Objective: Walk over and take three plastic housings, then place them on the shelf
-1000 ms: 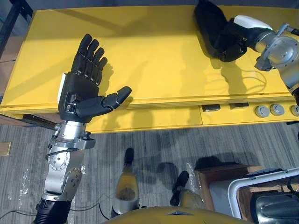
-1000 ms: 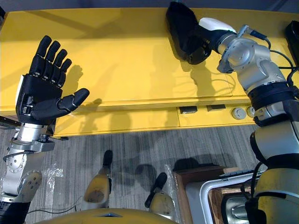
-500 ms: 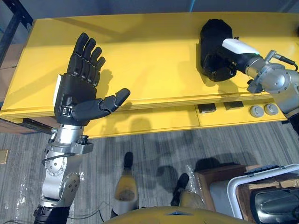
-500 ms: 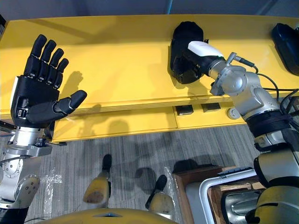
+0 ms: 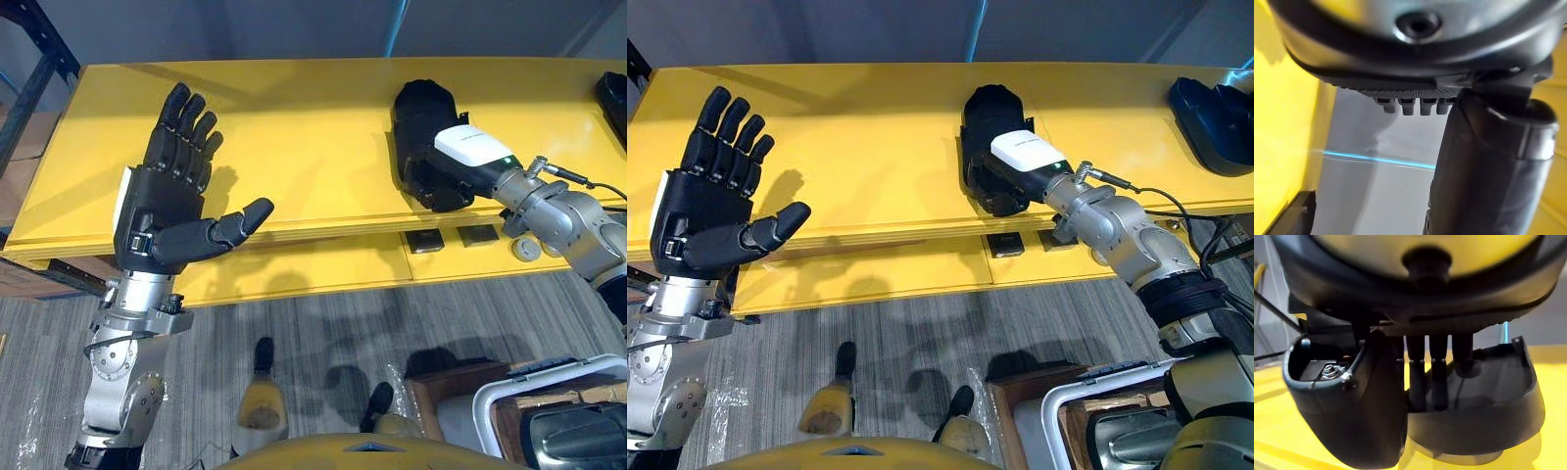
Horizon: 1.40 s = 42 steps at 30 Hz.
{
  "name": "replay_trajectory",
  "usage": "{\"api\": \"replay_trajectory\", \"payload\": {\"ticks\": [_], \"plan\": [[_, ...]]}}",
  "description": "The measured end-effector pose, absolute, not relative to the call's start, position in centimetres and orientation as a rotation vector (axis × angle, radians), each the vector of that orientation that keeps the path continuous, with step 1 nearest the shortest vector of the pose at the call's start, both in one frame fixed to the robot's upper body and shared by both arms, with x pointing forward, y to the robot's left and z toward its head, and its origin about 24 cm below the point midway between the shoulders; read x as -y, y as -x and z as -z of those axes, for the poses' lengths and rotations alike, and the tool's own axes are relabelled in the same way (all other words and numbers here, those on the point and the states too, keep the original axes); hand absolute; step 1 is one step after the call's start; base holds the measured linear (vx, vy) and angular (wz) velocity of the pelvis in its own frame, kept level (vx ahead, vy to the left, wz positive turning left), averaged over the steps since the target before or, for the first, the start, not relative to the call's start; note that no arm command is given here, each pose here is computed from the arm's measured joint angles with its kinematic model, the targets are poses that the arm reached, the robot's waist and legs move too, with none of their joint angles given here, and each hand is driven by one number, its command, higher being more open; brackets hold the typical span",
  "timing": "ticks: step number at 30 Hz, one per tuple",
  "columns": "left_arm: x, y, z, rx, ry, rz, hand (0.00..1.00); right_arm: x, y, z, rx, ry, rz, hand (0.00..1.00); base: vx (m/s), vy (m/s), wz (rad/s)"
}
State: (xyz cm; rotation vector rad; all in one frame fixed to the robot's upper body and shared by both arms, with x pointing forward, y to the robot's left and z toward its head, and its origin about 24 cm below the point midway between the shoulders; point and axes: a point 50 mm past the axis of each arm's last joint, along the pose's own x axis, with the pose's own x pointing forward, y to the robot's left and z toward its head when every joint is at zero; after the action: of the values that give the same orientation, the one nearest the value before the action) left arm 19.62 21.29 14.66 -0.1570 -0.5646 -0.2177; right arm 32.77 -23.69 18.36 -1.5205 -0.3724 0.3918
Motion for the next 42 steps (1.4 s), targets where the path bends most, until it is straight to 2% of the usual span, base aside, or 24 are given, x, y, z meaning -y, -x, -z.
{"api": "replay_trajectory", "payload": {"ticks": [21, 35, 36, 42], "plan": [[-22.2, -19.4, -15.6, 0.663, 0.195, 0.195, 1.00, 24.9, -34.9, -22.7, 0.512, 1.606, -0.182, 0.00, -0.01, -0.007, 0.06], [-22.0, -19.7, -16.2, 0.691, 0.193, 0.207, 1.00, 24.7, -33.5, -23.8, 0.638, 1.670, -0.217, 0.00, 0.00, -0.002, -0.01], [-22.0, -19.7, -16.2, 0.689, 0.190, 0.209, 1.00, 24.7, -33.3, -23.7, 0.645, 1.670, -0.225, 1.00, 0.00, 0.000, 0.00], [-22.0, -19.7, -16.2, 0.689, 0.185, 0.215, 1.00, 24.6, -32.7, -22.6, 0.641, 1.651, -0.252, 1.00, -0.02, -0.010, -0.05]]}}
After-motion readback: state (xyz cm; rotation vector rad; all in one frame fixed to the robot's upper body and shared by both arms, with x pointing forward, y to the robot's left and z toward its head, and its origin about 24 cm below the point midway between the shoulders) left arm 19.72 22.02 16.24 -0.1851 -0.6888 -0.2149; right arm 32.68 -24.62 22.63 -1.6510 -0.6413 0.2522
